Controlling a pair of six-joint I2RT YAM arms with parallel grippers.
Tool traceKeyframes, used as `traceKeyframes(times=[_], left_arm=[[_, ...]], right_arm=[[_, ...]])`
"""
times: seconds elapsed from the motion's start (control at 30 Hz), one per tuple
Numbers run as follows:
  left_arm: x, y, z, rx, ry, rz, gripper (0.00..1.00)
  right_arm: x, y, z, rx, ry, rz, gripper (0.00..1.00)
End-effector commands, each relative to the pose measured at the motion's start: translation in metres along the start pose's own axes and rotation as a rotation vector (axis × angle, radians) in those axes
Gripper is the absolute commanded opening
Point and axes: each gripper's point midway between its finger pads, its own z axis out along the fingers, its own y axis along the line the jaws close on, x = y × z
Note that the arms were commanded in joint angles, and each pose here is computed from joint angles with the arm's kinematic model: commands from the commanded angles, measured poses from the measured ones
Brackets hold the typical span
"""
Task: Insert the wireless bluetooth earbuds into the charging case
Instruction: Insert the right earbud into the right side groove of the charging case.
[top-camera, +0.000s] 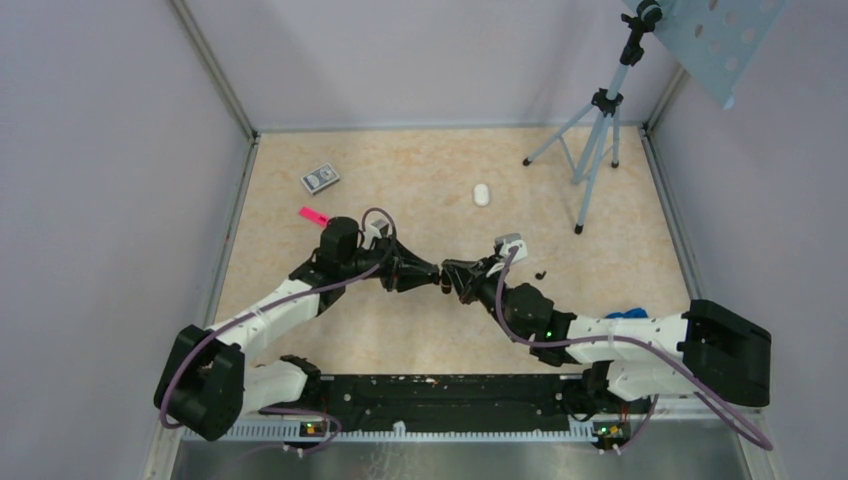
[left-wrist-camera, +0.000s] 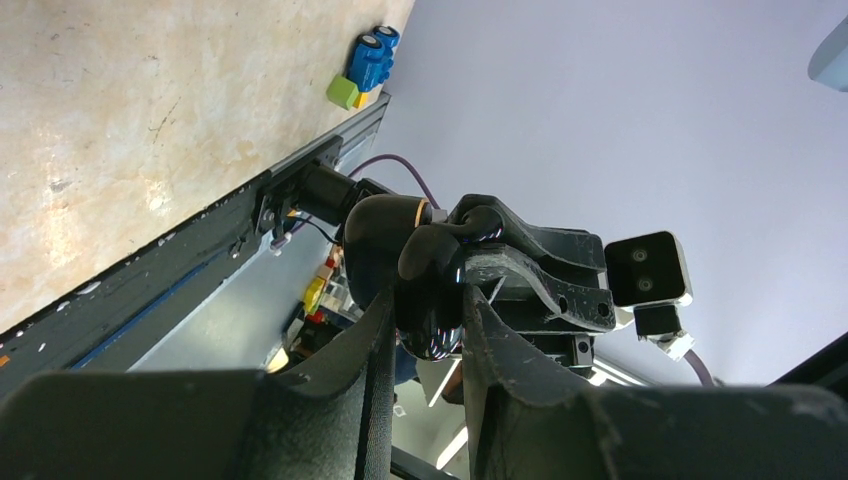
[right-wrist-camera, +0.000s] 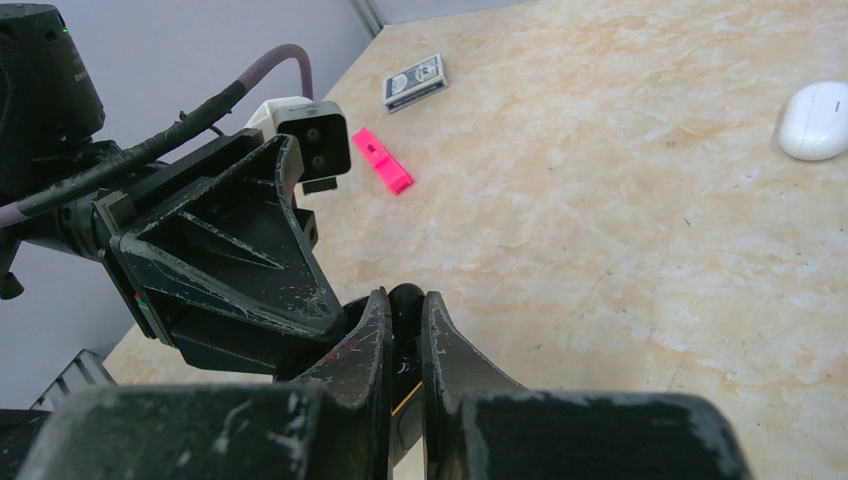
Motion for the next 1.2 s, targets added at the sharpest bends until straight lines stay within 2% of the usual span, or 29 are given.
traceKeyframes(times=[0.0, 0.6, 0.9, 1.17], left_arm=[[0.004, -0.013, -0.001, 0.058, 0.007, 0.048, 0.0], [0.002, -0.013, -0.002, 0.086, -0.014, 0.073, 0.0], [0.001, -0.019, -0.005, 0.109, -0.038, 0.117, 0.0], [0.004, -0.033, -0.003, 0.136, -0.009, 0.185, 0.0]], right_arm=[[0.002, 0.005, -0.004, -0.024, 0.013, 0.021, 0.0], [0.021, 0.002, -0.016, -0.04, 0.091, 0.065, 0.0], [0.021, -0.01, -0.019, 0.025, 0.09, 0.091, 0.0], [0.025, -0.009, -0.017, 0.026, 0.105, 0.092, 0.0]])
